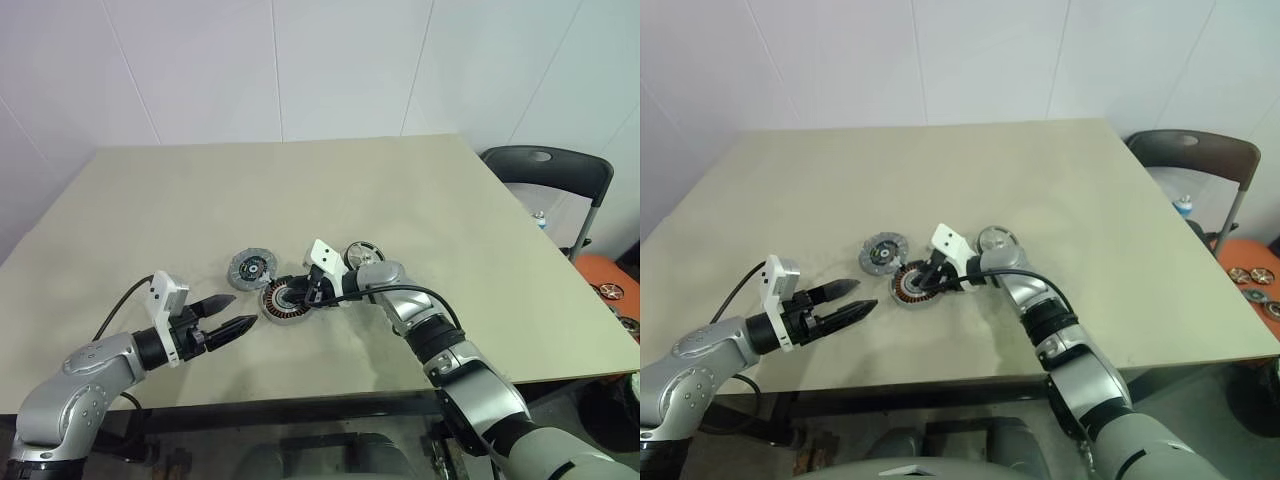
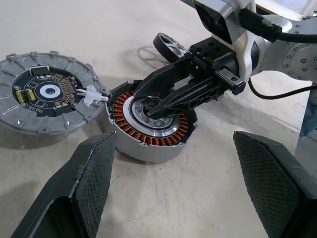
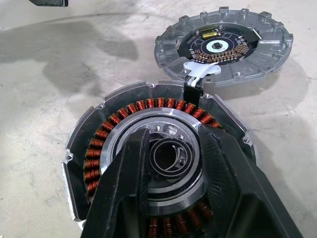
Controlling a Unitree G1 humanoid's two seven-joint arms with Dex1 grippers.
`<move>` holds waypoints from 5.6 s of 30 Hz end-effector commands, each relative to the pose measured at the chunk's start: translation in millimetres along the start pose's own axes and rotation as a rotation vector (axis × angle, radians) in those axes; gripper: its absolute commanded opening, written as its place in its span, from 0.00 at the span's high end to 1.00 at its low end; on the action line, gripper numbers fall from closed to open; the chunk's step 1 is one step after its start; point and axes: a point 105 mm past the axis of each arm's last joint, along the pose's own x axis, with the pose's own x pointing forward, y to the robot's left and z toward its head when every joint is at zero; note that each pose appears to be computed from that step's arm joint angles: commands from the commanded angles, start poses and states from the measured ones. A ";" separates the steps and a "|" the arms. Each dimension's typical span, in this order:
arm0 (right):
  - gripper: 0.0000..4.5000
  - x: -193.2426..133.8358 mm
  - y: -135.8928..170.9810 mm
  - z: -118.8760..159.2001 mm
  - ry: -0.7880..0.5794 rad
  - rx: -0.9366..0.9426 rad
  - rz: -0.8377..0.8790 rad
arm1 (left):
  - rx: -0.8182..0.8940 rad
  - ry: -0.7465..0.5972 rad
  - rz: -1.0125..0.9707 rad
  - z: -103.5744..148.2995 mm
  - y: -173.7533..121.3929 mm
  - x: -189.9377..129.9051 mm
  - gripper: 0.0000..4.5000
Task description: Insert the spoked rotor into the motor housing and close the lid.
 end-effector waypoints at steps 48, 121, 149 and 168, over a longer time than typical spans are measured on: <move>0.99 -22.2 -5.7 37.4 -0.075 -0.128 -0.032 | 0.008 -0.029 0.029 -0.7 3.4 0.2 0.11; 0.99 -24.5 -8.1 31.3 -0.029 -0.144 0.006 | -0.006 -0.019 0.074 -5.7 11.0 -5.1 0.11; 0.99 3.6 9.1 9.3 0.042 -0.188 0.041 | -0.019 -0.021 0.083 -11.3 9.0 -5.2 0.11; 0.99 -14.7 1.7 -0.8 0.089 -0.253 0.043 | -0.010 -0.020 0.088 -7.6 10.5 -4.7 0.11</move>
